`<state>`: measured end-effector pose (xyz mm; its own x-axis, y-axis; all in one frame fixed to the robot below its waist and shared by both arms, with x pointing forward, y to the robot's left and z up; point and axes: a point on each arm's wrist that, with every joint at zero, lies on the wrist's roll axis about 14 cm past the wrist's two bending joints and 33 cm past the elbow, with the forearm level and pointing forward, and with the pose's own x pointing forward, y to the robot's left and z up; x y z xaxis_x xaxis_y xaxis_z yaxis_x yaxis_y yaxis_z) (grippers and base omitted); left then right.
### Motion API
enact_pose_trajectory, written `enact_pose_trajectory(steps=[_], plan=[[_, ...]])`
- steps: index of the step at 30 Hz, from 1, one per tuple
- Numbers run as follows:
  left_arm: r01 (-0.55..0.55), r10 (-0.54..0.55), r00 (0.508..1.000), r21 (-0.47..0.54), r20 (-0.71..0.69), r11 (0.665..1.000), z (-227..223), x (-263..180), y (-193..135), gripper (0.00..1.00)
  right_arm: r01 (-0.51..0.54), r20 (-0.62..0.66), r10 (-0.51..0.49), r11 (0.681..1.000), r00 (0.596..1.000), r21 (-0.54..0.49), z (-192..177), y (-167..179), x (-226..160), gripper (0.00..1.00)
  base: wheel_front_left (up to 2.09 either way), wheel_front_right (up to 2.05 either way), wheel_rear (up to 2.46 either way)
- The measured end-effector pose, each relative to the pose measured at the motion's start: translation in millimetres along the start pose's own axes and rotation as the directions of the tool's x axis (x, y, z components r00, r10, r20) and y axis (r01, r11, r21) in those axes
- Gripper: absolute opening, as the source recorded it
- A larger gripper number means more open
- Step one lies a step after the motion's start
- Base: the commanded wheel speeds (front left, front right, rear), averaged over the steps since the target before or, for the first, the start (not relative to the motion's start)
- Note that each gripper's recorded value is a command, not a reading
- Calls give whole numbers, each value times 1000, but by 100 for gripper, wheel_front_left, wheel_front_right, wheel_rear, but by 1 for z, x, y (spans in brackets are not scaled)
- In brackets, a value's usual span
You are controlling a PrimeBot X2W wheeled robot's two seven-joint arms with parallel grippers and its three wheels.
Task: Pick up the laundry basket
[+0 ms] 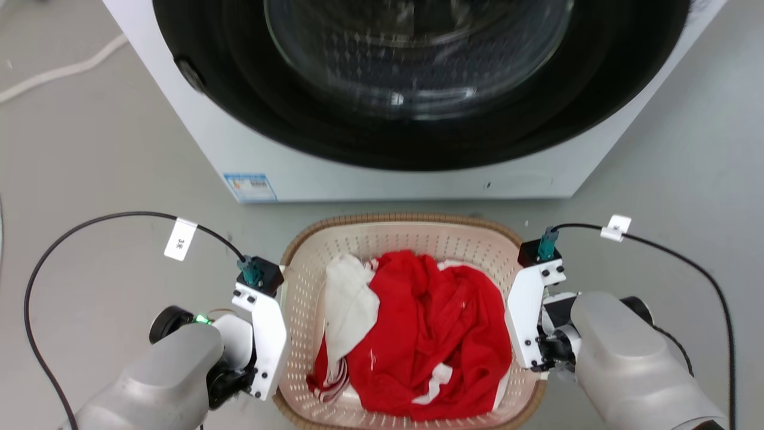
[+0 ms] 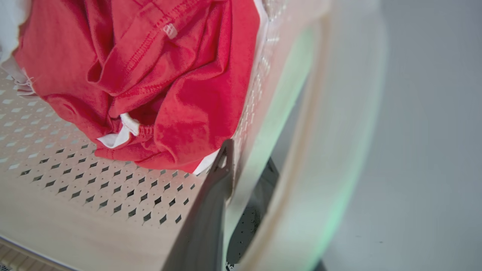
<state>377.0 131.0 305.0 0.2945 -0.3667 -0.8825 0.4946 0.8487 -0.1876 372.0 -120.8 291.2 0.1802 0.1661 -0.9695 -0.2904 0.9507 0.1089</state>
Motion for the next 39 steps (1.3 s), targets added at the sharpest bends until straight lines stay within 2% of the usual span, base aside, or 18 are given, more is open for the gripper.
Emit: enact_pose_trajectory(steps=[15,22,39], plan=[[1,-3,1000,62,27,998,11,-51,-26,0,27,65,-27,1000,998,-1,0,5,-59,0,0,0,0],[17,-16,1000,44,-20,999,-8,-65,-38,0,22,32,-21,1000,999,-2,-18,12,-67,0,0,0,0],[42,-39,997,46,-67,998,-15,-72,-50,0,35,11,-35,999,999,-13,-27,12,-76,0,0,0,0]])
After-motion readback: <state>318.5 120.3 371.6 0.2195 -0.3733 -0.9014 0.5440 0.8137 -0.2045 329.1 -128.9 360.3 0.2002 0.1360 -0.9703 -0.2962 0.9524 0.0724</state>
